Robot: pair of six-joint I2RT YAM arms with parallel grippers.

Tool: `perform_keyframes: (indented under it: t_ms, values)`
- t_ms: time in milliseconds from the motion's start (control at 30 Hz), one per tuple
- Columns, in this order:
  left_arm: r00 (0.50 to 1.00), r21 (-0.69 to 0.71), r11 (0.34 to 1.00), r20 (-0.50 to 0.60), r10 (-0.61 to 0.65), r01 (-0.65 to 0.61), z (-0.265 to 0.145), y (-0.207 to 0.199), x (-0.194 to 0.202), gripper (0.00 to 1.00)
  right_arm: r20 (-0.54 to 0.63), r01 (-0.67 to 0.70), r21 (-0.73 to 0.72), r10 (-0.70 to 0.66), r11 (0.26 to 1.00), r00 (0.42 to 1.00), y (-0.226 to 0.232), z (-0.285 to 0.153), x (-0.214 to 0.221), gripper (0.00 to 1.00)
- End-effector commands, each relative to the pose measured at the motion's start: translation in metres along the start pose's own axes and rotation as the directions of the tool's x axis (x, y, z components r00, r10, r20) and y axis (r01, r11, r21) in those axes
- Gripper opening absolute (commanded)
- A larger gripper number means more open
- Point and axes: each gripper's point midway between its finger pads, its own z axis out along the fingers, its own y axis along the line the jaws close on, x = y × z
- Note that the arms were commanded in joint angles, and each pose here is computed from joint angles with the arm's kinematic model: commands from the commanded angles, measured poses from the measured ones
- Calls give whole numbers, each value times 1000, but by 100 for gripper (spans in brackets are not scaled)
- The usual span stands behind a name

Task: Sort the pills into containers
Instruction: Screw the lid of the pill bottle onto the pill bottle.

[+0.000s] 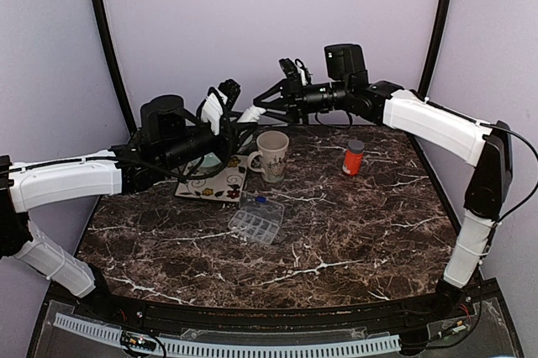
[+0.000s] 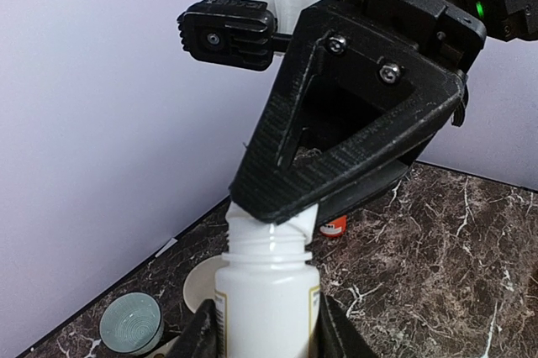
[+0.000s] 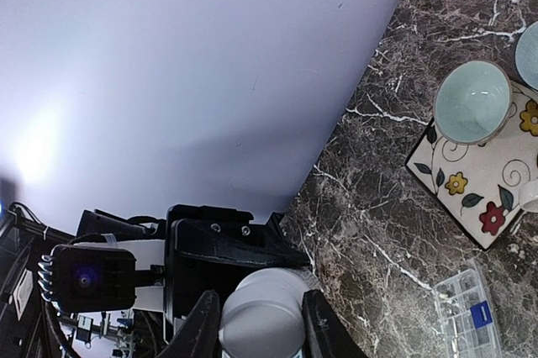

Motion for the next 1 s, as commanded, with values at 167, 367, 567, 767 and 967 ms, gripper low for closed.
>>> perform_keyframes:
  t_ms: [167,367,567,767,967]
  values:
    - [998,13,1000,58,-15,14,-6,3,-26,0,-32,89,-12,-89,996,996,22,10,3,19]
    - [999,64,998,37,-13,11,-5,-5,-27,0,-67,152,24,-150,988,986,22,16,6,17]
    - [999,176,984,21,-41,37,-8,-20,-30,0,-126,216,64,-207,974,970,18,18,15,16]
    - [991,362,925,26,-131,113,-21,-27,-40,0,-173,282,84,-265,956,949,14,14,25,15]
    - [989,512,847,-26,-148,140,-25,-42,-45,0,-213,326,104,-299,940,930,9,16,36,15]
